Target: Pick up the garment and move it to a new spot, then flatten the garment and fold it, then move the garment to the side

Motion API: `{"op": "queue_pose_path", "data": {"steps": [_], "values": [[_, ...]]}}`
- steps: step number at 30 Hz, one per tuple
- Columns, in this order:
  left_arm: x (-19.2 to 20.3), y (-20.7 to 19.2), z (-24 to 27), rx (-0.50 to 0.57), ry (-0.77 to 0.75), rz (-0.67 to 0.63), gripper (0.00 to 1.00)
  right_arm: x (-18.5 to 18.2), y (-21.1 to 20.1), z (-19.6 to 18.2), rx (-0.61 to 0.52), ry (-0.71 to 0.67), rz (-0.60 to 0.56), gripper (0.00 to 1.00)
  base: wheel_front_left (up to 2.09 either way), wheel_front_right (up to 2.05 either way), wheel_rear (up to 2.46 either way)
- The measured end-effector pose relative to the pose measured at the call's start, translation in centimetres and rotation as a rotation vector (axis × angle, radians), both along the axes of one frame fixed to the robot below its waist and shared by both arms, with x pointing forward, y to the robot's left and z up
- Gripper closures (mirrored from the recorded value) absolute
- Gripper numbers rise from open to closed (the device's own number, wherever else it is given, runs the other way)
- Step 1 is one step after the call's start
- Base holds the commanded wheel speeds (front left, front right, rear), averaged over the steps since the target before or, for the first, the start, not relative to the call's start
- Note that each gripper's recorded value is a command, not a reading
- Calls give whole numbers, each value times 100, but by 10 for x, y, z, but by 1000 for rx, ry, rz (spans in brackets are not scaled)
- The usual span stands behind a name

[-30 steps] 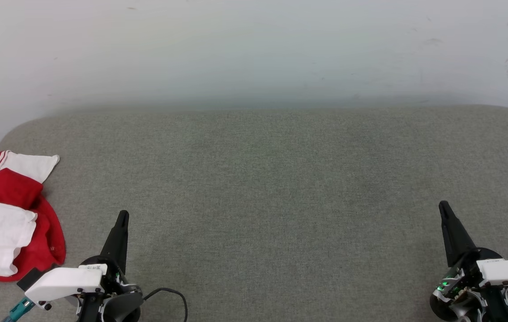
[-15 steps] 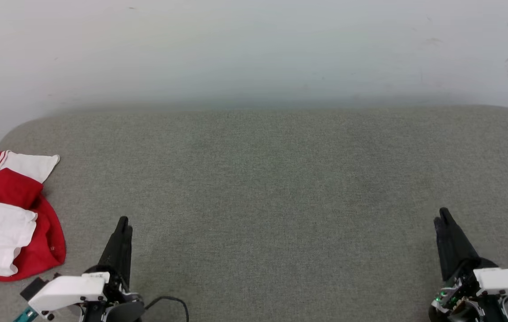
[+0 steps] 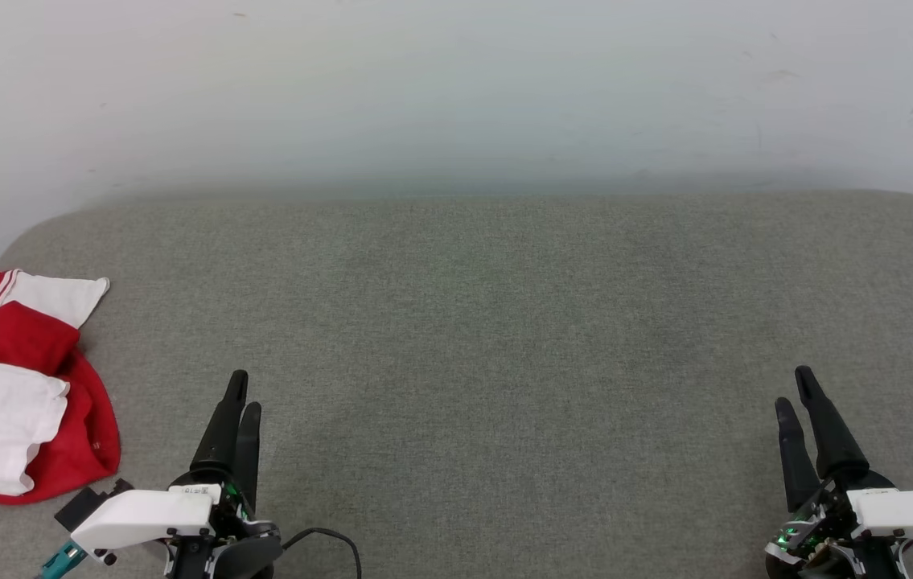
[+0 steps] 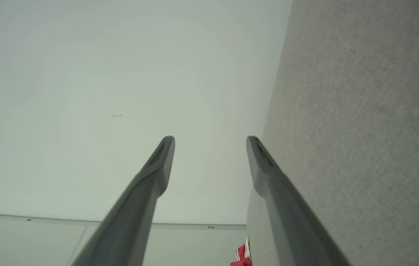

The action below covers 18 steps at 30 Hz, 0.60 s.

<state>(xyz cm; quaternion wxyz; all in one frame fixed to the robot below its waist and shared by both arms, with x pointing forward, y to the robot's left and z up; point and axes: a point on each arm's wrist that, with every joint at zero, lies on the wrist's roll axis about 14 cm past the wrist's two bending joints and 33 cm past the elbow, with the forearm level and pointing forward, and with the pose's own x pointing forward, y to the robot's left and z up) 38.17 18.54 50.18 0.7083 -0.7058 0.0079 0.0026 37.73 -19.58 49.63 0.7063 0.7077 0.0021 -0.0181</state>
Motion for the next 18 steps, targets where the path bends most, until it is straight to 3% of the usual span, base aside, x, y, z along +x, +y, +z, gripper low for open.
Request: {"op": "queue_pose_path", "data": {"steps": [11, 18], "values": [[1, -8, 23, 28, -71, 3, 0, 1, 3, 18, -34, -57, -16, 0, 0, 0, 0], [1, -12, 35, 103, -110, 5, 0, 1, 4, 30, -130, -91, -22, 0, 0, 0, 0]]}}
